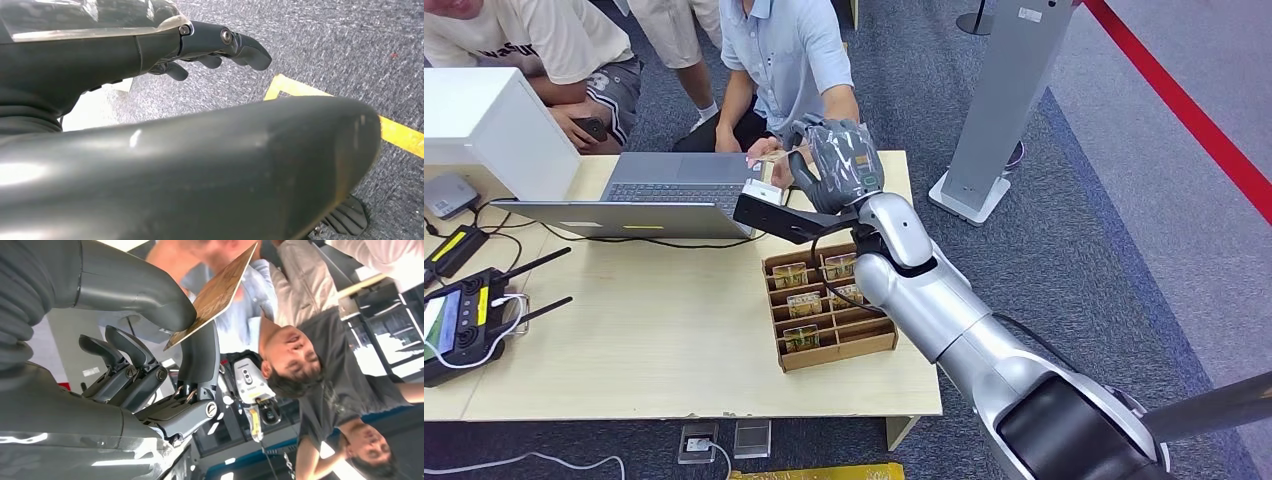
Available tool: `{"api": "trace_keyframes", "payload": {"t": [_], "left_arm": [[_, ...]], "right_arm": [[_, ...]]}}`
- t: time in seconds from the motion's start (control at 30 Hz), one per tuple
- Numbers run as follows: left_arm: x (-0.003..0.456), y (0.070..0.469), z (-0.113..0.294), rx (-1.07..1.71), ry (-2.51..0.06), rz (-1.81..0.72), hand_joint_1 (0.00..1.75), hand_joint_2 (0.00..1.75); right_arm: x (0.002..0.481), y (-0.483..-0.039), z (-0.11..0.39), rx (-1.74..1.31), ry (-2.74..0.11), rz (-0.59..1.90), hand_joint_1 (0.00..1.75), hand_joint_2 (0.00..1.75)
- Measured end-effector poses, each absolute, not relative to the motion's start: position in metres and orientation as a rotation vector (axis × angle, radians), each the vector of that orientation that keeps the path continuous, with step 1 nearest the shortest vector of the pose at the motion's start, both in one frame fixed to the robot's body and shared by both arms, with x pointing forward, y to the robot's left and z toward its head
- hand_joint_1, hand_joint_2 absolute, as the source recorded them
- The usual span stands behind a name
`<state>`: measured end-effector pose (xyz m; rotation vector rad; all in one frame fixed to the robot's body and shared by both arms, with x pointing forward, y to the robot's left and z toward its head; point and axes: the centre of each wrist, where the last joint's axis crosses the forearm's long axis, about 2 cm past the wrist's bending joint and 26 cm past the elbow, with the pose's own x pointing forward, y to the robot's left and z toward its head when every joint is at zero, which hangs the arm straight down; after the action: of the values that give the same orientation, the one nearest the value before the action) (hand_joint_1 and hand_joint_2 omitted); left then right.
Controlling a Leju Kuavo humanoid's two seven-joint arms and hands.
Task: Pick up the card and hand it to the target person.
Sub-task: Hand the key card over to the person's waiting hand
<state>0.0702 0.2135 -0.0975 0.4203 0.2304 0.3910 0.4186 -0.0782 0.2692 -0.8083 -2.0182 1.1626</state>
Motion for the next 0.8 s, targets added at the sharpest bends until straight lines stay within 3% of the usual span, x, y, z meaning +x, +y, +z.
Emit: {"api": "trace_keyframes", "payload": {"t": [0.03, 0.13, 0.17, 0.57, 0.8], "left_arm": [[0.070, 0.213, -0.098, 0.419, 0.230, 0.390, 0.00, 0.00], [0.070, 0.213, -0.098, 0.416, 0.229, 0.389, 0.00, 0.00], [0.070, 0.213, -0.098, 0.415, 0.229, 0.389, 0.00, 0.00], [0.070, 0.213, -0.098, 0.409, 0.219, 0.403, 0.00, 0.00], [0.068, 0.213, -0.098, 0.410, 0.225, 0.437, 0.00, 0.00]], "right_arm": [[0.419, -0.078, 0.268, -0.810, -2.011, 1.164, 1.38, 1.75], [0.419, -0.079, 0.265, -0.818, -1.993, 1.171, 0.17, 1.75], [0.419, -0.079, 0.264, -0.821, -1.987, 1.175, 0.00, 1.75], [0.418, -0.080, 0.255, -0.783, -1.957, 1.188, 0.00, 1.75], [0.402, -0.083, 0.240, -0.331, -1.898, 1.032, 0.00, 1.75]]}}
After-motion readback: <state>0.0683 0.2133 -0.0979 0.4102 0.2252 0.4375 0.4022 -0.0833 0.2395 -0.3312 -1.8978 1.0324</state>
